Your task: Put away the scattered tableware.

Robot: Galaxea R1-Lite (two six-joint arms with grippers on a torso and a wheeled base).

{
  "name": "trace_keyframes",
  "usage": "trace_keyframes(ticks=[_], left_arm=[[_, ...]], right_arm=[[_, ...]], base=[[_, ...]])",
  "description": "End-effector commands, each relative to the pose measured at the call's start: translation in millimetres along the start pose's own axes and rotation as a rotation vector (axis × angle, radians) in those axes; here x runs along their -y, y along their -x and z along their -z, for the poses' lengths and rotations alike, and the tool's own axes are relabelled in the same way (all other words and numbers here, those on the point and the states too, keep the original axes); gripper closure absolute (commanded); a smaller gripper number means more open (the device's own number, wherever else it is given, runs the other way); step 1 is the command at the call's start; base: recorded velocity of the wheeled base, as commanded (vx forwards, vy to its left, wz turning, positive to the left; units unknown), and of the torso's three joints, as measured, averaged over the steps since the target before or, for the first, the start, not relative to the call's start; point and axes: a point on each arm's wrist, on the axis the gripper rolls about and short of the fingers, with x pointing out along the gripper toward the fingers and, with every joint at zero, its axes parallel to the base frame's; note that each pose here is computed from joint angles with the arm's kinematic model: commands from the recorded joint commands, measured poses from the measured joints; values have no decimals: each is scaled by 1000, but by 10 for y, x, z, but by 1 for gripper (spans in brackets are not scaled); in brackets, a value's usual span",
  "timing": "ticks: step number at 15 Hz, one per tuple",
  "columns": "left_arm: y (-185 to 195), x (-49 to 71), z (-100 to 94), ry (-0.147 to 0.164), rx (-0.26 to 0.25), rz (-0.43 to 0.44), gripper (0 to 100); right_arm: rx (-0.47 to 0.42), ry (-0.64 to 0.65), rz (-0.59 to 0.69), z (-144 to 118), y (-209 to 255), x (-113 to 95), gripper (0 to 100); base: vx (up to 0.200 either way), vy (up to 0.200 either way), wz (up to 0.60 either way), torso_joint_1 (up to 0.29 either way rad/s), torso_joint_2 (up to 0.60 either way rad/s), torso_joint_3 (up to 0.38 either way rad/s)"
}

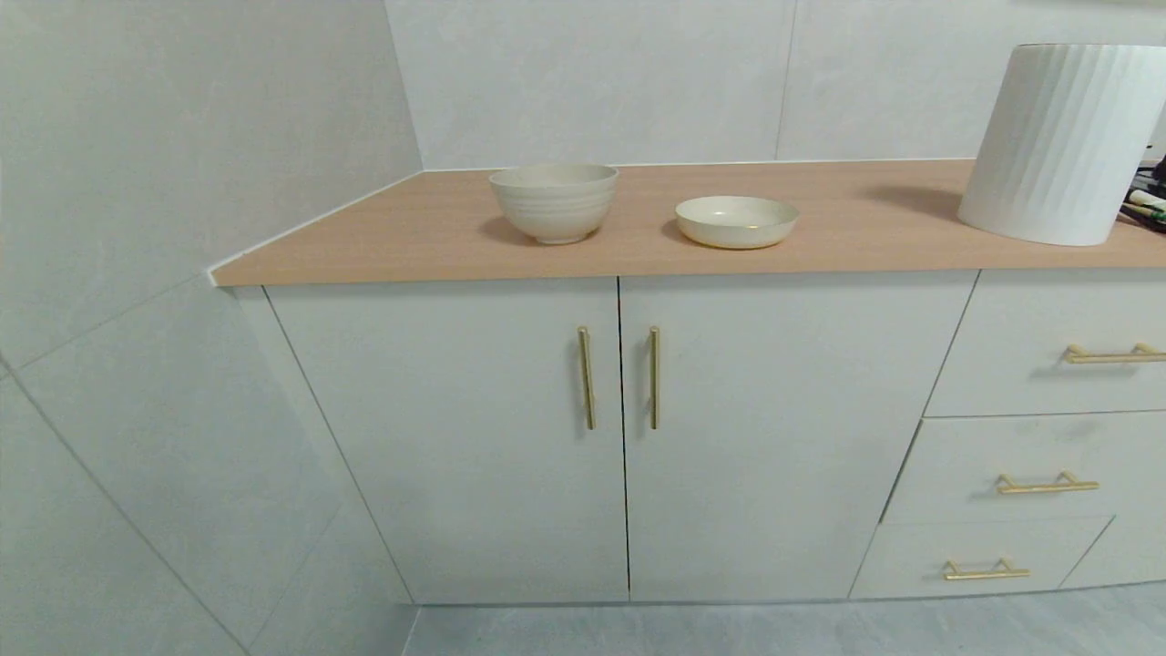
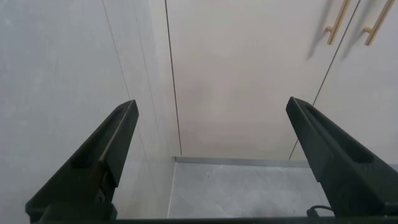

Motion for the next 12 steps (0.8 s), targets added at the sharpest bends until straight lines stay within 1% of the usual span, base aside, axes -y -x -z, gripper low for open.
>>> trace_keyframes(ticks=[1,2,3,4,7,8,11,12], left_arm=[[0,0,-1,0,1,0,0],[0,0,-1,0,1,0,0],[0,0,-1,0,1,0,0],[0,0,-1,0,1,0,0],[0,0,-1,0,1,0,0],[0,0,0,0,0,0,0],[0,0,-1,0,1,0,0],[0,0,-1,0,1,0,0]], right_arm=[[13,0,3,-13,0,1,0],[39,-6,3,-39,1,3,0],[187,-41,-31,-399,92,26,0],[159,-33,-115,-477,82,19,0],[-5,-45,-286,-554,-98,-10,0],[-69,-57,-351,-633,-217,-17,0],[-229,-85,-475,-924,-637,-41,0],[-284,-84,-535,-1015,-827,-86,0]], base=[[0,0,0,0,0,0],[0,0,0,0,0,0],[0,0,0,0,0,0],[0,0,0,0,0,0],[0,0,0,0,0,0],[0,0,0,0,0,0],[0,0,0,0,0,0],[0,0,0,0,0,0]])
